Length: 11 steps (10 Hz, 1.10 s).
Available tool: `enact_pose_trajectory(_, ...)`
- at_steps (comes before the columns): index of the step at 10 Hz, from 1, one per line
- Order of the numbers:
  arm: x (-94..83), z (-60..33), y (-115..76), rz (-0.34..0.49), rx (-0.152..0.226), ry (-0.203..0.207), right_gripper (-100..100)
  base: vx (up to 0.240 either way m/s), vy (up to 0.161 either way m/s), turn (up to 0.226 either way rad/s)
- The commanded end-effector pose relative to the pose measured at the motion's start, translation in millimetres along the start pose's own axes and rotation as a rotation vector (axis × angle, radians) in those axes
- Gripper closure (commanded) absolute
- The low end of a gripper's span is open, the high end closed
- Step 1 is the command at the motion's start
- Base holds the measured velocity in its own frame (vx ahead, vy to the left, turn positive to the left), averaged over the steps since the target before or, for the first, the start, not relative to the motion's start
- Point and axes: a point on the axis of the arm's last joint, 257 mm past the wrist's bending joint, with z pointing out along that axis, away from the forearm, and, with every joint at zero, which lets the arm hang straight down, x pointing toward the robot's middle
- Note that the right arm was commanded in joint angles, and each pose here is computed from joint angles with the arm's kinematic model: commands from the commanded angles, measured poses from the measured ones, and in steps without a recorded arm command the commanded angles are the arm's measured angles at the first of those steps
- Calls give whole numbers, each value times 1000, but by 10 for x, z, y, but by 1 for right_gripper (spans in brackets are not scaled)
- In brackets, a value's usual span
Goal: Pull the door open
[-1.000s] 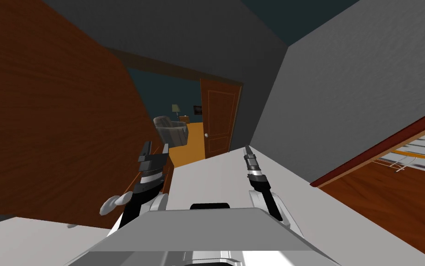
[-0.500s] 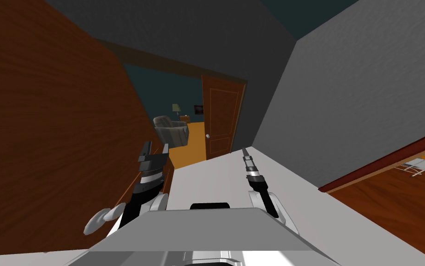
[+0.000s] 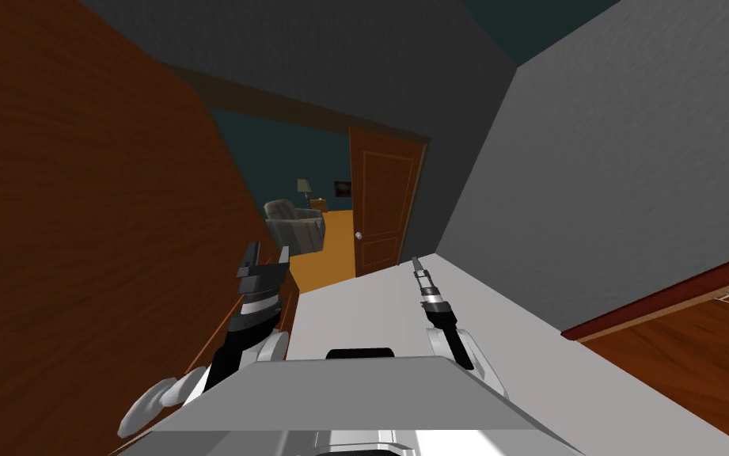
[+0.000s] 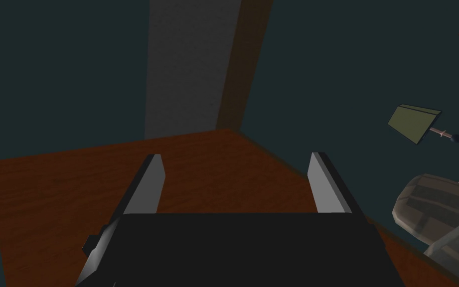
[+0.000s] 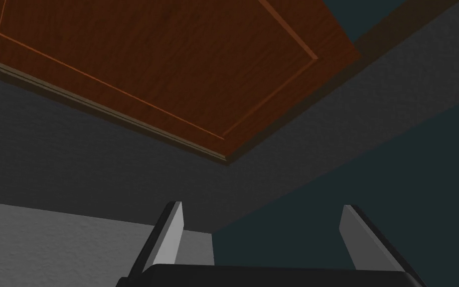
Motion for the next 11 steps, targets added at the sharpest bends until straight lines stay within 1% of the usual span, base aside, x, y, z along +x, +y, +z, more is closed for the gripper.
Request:
enact_pose_trajectory(1, 48, -22, -76, -39, 8, 14, -100, 97, 55, 21)
enact_pose_trajectory(11, 367, -184, -600, -259, 50, 109, -100, 102, 48, 20)
